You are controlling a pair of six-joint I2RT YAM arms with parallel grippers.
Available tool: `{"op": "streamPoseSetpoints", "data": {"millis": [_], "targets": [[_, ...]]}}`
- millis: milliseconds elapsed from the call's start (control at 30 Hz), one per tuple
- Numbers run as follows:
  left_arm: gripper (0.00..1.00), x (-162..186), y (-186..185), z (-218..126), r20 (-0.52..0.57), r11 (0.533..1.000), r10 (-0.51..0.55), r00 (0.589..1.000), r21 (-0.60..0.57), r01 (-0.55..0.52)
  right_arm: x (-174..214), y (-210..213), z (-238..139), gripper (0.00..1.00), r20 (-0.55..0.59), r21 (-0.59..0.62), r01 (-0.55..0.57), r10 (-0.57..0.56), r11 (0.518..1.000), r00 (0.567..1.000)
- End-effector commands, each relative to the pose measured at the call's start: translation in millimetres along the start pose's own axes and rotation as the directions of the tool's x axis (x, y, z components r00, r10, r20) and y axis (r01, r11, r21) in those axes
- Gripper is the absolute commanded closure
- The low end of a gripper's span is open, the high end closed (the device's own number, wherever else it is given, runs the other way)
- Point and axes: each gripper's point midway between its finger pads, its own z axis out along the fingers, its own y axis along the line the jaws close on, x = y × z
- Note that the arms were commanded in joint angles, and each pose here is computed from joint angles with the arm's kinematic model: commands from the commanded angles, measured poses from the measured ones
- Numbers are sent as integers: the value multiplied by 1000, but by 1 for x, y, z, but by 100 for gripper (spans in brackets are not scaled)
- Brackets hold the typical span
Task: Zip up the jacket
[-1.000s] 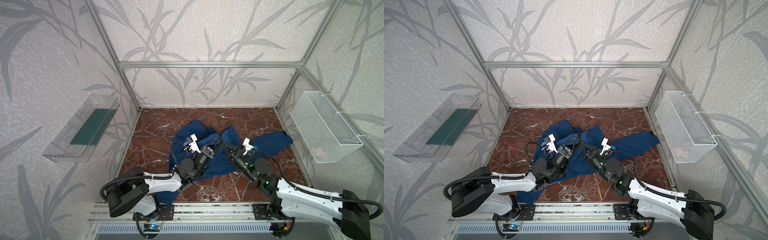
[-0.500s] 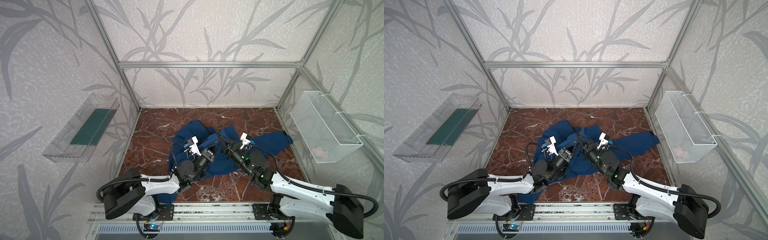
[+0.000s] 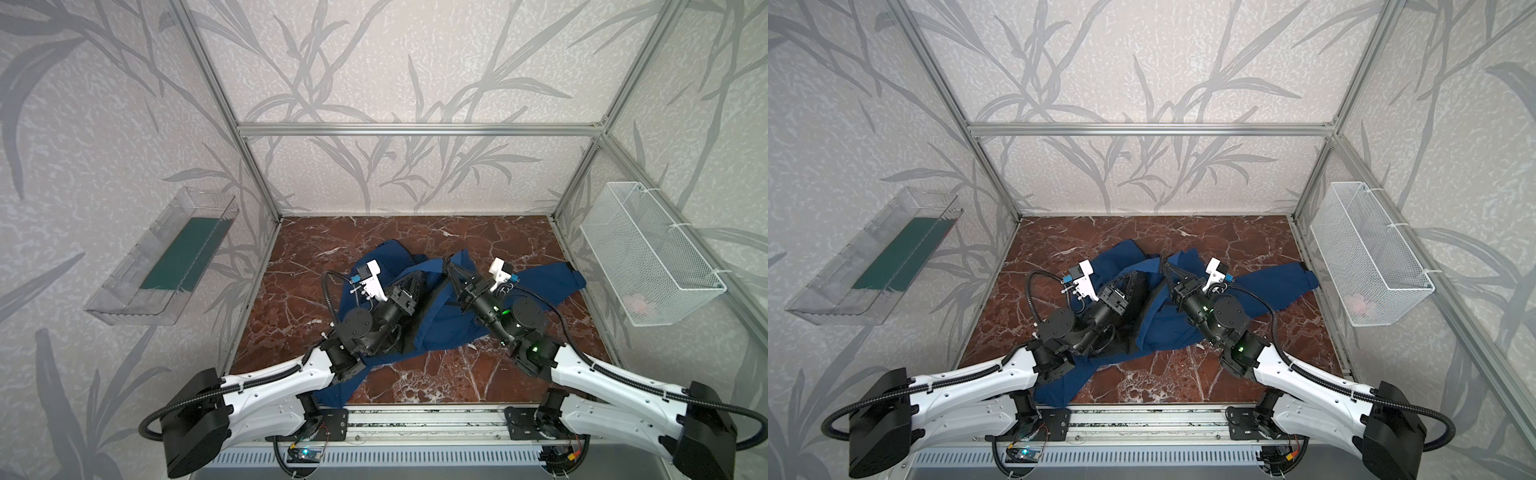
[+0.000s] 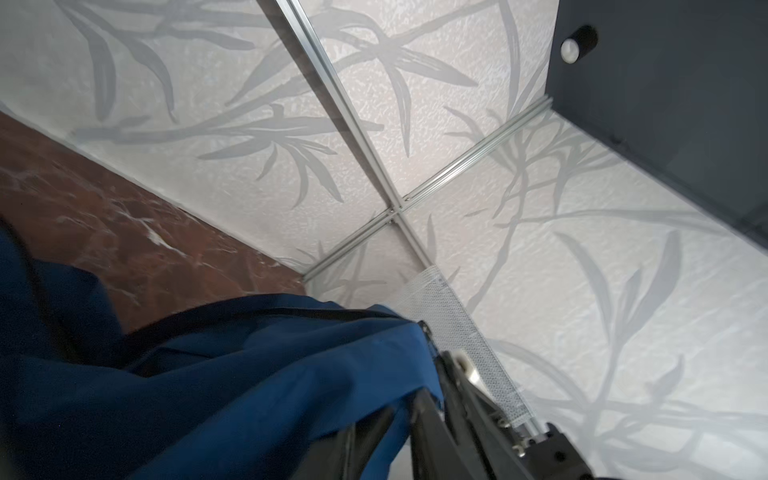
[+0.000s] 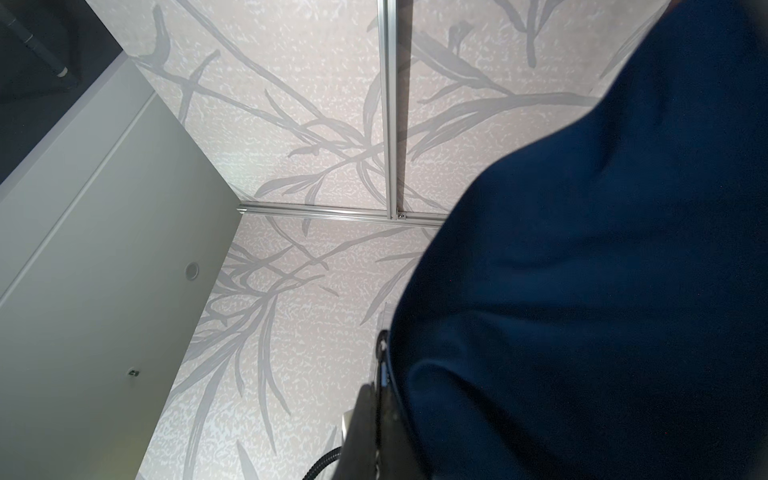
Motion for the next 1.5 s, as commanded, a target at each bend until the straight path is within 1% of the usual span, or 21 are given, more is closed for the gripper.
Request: {"op": "streamPoseSetpoints", "data": {"millis": [0,67,133,233,267,667,700,733,867,933,1000,1067,1100,1133,1167,1267,1300,1333,1400,1433,1467], "targets": [[53,23,7,4,-94,1000,11,995,-2,-11,5,11,-1,100,-25,-31,-3,2,1000,1000],[48,28,4,6,-95,999,-3,995,41,7,7,11,0,100,-37,-30,-8,7,1000,999],[38,32,2,8,-103,998,-25,994,59,31,9,10,1,100,-44,-28,-11,10,1000,999],[5,33,-4,10,-106,998,-13,994,62,20,9,5,-2,100,-43,-20,-11,11,1000,999],[1,32,-4,11,-101,998,-14,995,61,20,10,5,-3,100,-44,-20,-13,12,1000,999],[1,21,-8,20,-21,987,-127,992,94,129,22,-14,-14,100,-59,4,-10,10,1000,998],[4,20,-6,20,-14,987,-132,991,89,133,23,-13,-15,100,-61,3,-10,10,1000,998],[11,19,-4,20,-8,986,-139,990,89,139,24,-12,-15,100,-65,-1,-6,6,1000,998],[63,15,-7,22,10,979,-160,987,126,158,24,-13,-20,100,-60,-2,-3,3,1000,998],[80,15,-8,23,11,977,-168,986,135,166,23,-14,-22,100,-58,1,-3,3,1000,998],[100,16,-5,23,10,977,-173,985,129,170,23,-13,-23,100,-60,0,1,-1,1000,998],[100,15,-4,22,14,978,-170,985,126,167,25,-13,-24,100,-69,8,6,-6,1000,998],[100,13,-1,20,21,980,-166,986,118,162,24,-14,-25,86,-71,19,10,-9,1000,997],[100,10,2,17,28,982,-159,987,111,155,23,-16,-28,63,-70,42,21,-18,999,997],[100,6,6,14,31,985,-151,988,94,147,21,-18,-32,50,-70,73,31,-26,997,997],[100,-15,21,-2,34,996,-84,996,-9,84,8,-31,-57,25,-66,244,108,-95,964,993],[100,-21,31,-9,5,995,-42,999,-92,43,0,-34,-68,15,-62,311,147,-134,939,989],[100,-29,39,-18,-38,983,16,999,-180,-22,-8,-36,-78,10,-53,367,178,-170,913,984],[100,-46,56,-41,-104,937,90,990,-329,-120,-22,-44,-94,6,-54,467,247,-251,849,967],[100,-54,65,-53,-131,912,95,987,-386,-139,-28,-49,-98,1,-73,512,287,-291,810,954],[100,-58,72,-64,-166,892,84,982,-427,-149,-32,-56,-101,1,-100,557,310,-308,771,946]]}}
